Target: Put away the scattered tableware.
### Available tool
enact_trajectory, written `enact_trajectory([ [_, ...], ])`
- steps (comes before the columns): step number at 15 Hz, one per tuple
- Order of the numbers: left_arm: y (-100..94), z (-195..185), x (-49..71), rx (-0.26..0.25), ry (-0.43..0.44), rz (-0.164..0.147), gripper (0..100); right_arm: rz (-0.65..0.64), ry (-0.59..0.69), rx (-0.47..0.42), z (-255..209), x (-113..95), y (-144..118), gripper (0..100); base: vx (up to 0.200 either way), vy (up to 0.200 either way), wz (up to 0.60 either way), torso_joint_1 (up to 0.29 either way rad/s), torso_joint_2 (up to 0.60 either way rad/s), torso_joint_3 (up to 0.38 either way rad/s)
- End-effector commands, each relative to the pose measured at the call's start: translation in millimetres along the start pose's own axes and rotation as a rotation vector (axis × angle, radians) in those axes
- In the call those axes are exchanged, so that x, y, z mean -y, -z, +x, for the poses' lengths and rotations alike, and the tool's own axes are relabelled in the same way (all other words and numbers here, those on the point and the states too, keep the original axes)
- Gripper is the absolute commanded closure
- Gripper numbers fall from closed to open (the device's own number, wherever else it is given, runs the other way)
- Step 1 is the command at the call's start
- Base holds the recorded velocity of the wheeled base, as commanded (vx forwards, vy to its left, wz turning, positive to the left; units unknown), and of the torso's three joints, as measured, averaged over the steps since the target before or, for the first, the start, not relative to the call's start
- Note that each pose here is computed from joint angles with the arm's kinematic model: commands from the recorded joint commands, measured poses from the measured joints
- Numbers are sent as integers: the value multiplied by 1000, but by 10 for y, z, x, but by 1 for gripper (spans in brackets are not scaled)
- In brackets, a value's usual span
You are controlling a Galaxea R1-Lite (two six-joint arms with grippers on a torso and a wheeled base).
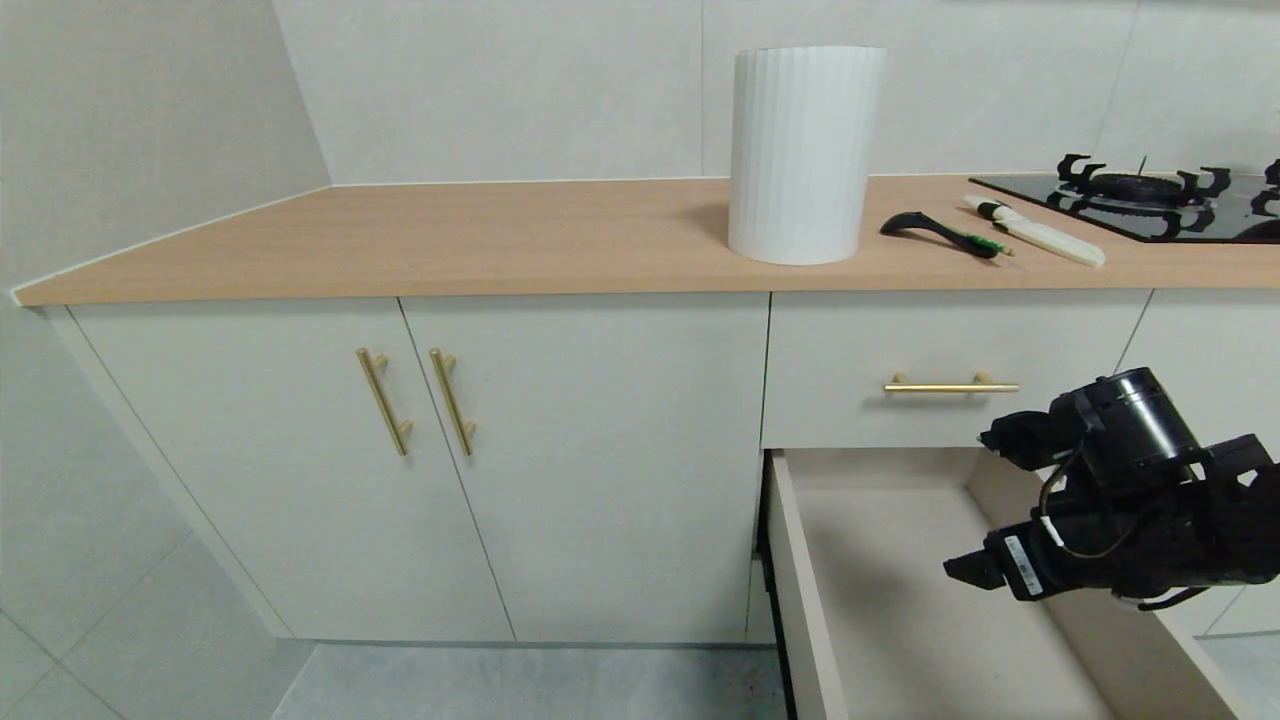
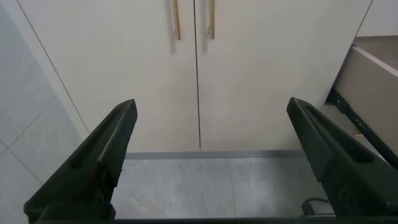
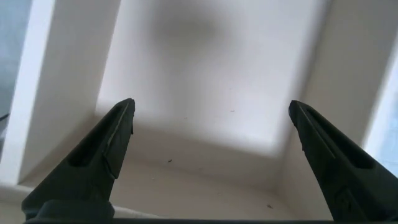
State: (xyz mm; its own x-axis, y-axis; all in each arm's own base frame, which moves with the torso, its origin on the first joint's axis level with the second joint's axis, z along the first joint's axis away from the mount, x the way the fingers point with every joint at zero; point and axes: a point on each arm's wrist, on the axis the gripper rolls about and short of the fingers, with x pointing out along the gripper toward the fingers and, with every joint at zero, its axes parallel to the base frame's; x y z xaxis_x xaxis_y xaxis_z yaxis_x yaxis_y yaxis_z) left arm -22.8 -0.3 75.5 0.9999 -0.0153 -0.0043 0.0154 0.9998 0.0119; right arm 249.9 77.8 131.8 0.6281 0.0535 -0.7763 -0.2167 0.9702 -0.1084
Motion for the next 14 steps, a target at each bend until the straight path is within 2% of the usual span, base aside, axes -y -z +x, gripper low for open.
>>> enact_trajectory([
  [1, -1, 0, 0, 1, 0, 0, 0, 3, 14, 24, -72, 12, -11, 0, 0, 0, 0, 32, -178, -129],
  [4, -1, 0, 0, 1, 0, 0, 0, 5, 16, 27, -77, 17, -16, 0, 0, 0, 0, 43, -225, -253],
  [14, -1, 0, 0, 1, 0, 0, 0, 19, 24, 54, -112, 54, -35, 0, 0, 0, 0, 182, -489, -287],
])
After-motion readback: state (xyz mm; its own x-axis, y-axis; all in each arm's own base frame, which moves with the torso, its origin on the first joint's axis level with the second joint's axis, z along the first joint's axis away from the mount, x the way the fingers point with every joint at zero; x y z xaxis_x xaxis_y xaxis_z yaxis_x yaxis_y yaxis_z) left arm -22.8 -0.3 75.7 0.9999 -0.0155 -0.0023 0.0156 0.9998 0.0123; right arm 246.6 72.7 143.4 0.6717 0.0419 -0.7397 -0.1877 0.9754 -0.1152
